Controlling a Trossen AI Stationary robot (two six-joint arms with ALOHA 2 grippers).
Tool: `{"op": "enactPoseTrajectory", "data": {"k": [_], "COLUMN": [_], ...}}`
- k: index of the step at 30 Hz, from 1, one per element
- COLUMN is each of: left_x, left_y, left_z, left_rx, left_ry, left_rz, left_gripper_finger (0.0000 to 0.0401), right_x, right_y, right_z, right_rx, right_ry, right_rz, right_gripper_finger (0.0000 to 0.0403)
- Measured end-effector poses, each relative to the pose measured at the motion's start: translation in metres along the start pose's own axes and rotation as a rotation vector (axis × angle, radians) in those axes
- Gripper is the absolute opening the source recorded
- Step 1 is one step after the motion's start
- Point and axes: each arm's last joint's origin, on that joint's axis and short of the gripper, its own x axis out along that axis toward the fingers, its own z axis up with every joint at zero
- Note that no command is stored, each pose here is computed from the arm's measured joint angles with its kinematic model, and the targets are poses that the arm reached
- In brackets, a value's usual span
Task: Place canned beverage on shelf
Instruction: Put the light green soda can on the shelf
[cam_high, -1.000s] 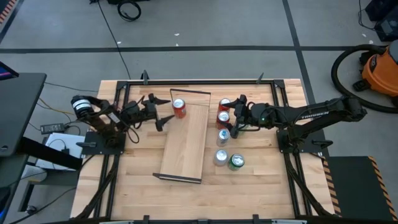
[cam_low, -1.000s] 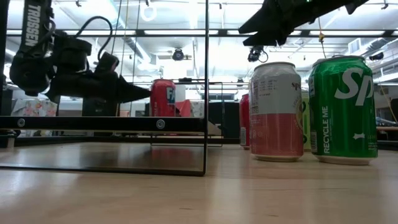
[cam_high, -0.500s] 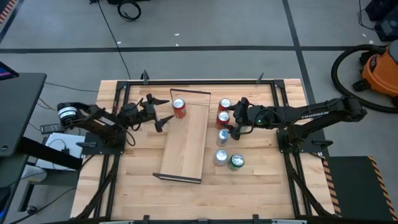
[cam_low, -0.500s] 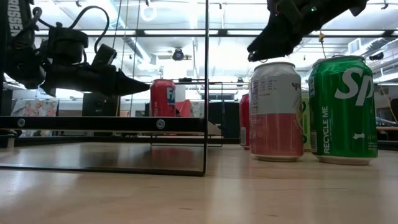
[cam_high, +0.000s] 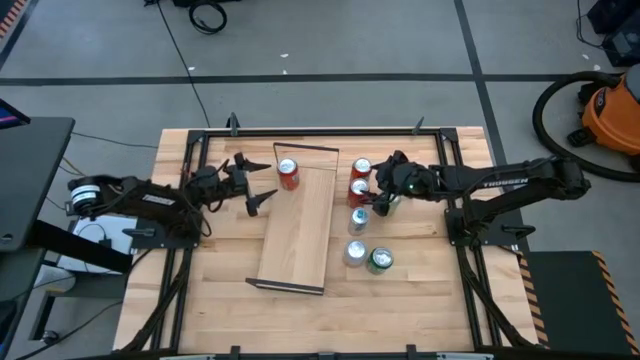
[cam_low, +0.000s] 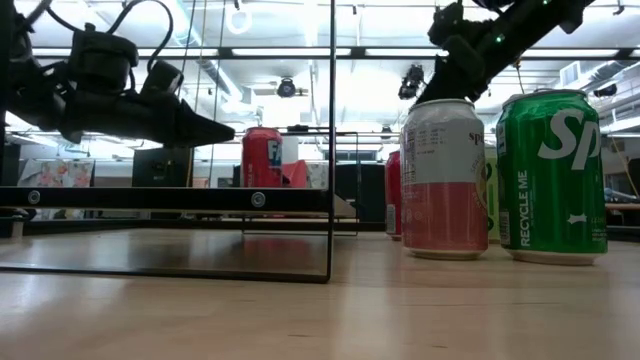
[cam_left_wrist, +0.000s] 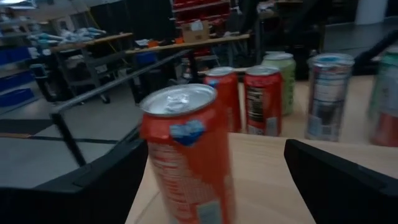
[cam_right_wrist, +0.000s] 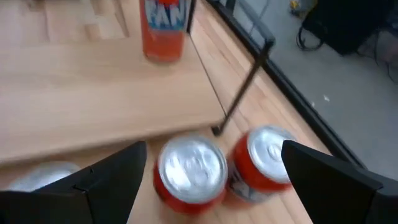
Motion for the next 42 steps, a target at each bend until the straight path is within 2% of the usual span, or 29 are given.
{"op": "enactPoseTrajectory", "data": {"k": [9, 14, 19, 23, 30, 33, 42], "left_x": [0.004, 0.019, 0.029, 0.031, 0.022, 0.016, -0.002], "left_y": [-0.012, -0.017, -0.02, -0.021, -0.024, -0.029, -0.041], "left_z": [0.011, 0.025, 0.037, 0.047, 0.05, 0.058, 0.087], "left_rx": [0.002, 0.021, 0.058, 0.081, 0.118, 0.126, 0.09], "left_ry": [0.052, 0.165, 0.319, 0.4, 0.499, 0.462, 0.267], "left_rz": [0.015, -0.01, 0.009, 0.047, 0.156, 0.175, 0.112], "left_gripper_finger": [0.0389, 0.0389, 0.0389, 0.0389, 0.0389, 0.0389, 0.0389], "right_x": [-0.007, -0.006, -0.008, -0.008, -0.008, -0.011, -0.007], "right_y": [-0.004, -0.004, -0.002, -0.002, -0.003, -0.003, -0.001], "right_z": [0.006, -0.003, -0.004, -0.006, -0.007, -0.003, -0.007], "right_rx": [0.006, 0.025, 0.034, 0.025, 0.019, 0.014, -0.027], "right_ry": [0.089, 0.18, 0.187, 0.207, 0.213, 0.227, 0.283], "right_rz": [-0.017, -0.023, -0.029, -0.033, -0.031, -0.032, -0.013], "right_gripper_finger": [0.0384, 0.0384, 0.0385, 0.0385, 0.0385, 0.0385, 0.0384]}}
